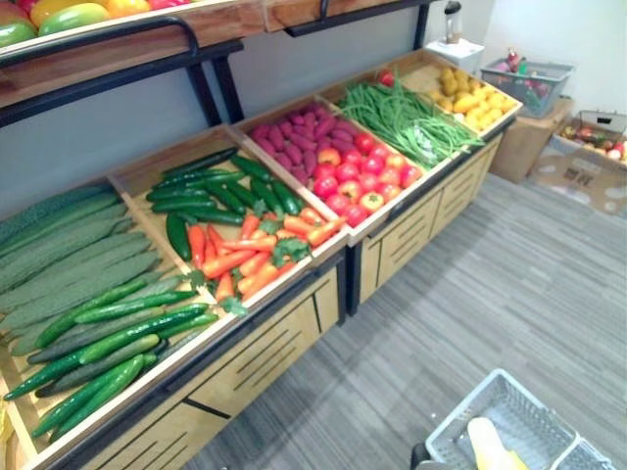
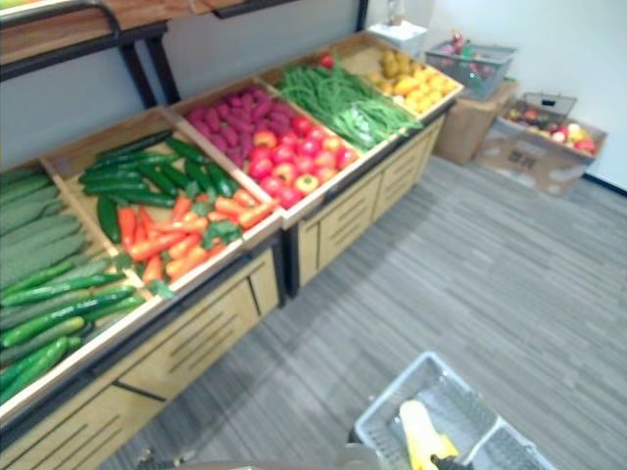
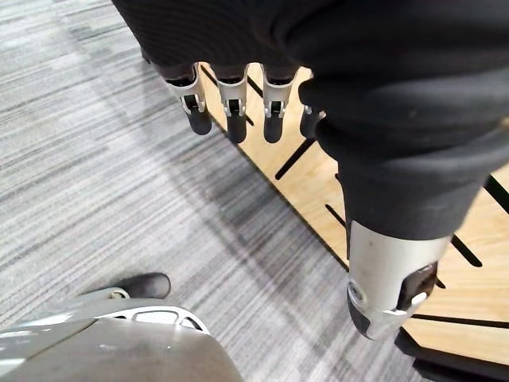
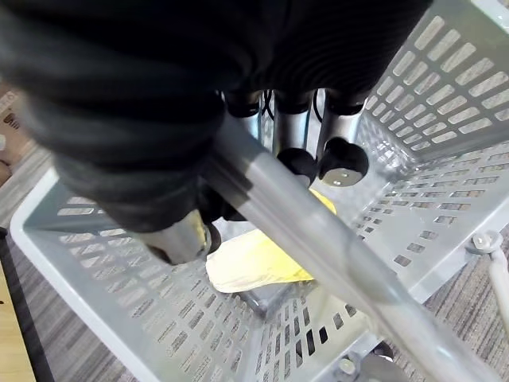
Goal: Pick vegetable in the basket
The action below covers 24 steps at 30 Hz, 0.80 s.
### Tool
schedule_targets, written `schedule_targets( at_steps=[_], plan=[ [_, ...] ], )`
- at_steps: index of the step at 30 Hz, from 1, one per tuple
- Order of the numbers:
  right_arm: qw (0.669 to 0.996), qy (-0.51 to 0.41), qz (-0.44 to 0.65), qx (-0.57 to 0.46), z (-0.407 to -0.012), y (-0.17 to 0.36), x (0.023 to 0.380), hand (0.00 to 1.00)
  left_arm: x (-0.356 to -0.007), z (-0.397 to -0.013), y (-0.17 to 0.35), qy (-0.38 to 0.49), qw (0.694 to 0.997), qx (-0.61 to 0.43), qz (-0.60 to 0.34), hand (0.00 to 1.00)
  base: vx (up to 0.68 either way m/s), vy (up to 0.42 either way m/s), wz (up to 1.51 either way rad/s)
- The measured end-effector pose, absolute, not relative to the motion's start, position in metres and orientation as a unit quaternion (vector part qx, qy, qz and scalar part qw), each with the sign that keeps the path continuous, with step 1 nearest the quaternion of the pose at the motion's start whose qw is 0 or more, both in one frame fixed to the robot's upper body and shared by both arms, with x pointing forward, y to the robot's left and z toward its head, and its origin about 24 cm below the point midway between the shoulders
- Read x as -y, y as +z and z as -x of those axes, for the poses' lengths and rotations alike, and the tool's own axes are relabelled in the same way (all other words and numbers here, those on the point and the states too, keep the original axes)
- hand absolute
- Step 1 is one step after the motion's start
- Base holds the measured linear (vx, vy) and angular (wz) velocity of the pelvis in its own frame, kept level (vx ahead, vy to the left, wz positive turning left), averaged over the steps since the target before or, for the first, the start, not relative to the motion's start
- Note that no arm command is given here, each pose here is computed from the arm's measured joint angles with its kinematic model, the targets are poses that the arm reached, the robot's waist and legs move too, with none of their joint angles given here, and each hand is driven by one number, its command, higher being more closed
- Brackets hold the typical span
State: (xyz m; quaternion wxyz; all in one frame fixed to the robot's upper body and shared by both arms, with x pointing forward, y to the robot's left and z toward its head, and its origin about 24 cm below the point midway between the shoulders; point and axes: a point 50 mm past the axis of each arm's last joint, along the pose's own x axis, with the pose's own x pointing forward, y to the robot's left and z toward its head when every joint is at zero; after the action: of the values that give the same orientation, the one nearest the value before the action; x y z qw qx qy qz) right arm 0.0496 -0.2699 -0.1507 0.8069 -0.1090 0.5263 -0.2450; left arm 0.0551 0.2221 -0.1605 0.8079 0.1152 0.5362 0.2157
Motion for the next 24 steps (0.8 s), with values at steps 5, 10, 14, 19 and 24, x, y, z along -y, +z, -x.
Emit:
schedule_targets(
  at_steps=[5, 10, 14, 19, 24],
  plan=[
    [0.803, -0.241, 0.108, -0.534, -0.047, -0.153, 0.267, 1.00, -0.222, -0.055, -0.161, 0.216, 0.808, -0.536, -0.114, 0.00, 0.02, -0.004, -0.03],
    [0.802, -0.231, 0.113, -0.539, -0.045, -0.154, 0.265, 1.00, -0.222, -0.055, -0.161, 0.216, 0.808, -0.537, -0.110, 0.00, 0.00, -0.001, 0.01],
    [0.800, -0.230, 0.112, -0.542, -0.043, -0.155, 0.265, 1.00, -0.222, -0.055, -0.161, 0.214, 0.809, -0.536, -0.110, 0.00, 0.00, -0.018, 0.11],
    [0.800, -0.216, 0.121, -0.546, -0.043, -0.155, 0.262, 1.00, -0.222, -0.057, -0.160, 0.214, 0.812, -0.531, -0.109, 0.00, 0.00, -0.014, 0.32],
    [0.783, -0.209, 0.113, -0.574, -0.021, -0.160, 0.254, 1.00, -0.219, -0.075, -0.154, 0.204, 0.837, -0.495, -0.115, 0.00, 0.02, -0.023, 1.61]
  ],
)
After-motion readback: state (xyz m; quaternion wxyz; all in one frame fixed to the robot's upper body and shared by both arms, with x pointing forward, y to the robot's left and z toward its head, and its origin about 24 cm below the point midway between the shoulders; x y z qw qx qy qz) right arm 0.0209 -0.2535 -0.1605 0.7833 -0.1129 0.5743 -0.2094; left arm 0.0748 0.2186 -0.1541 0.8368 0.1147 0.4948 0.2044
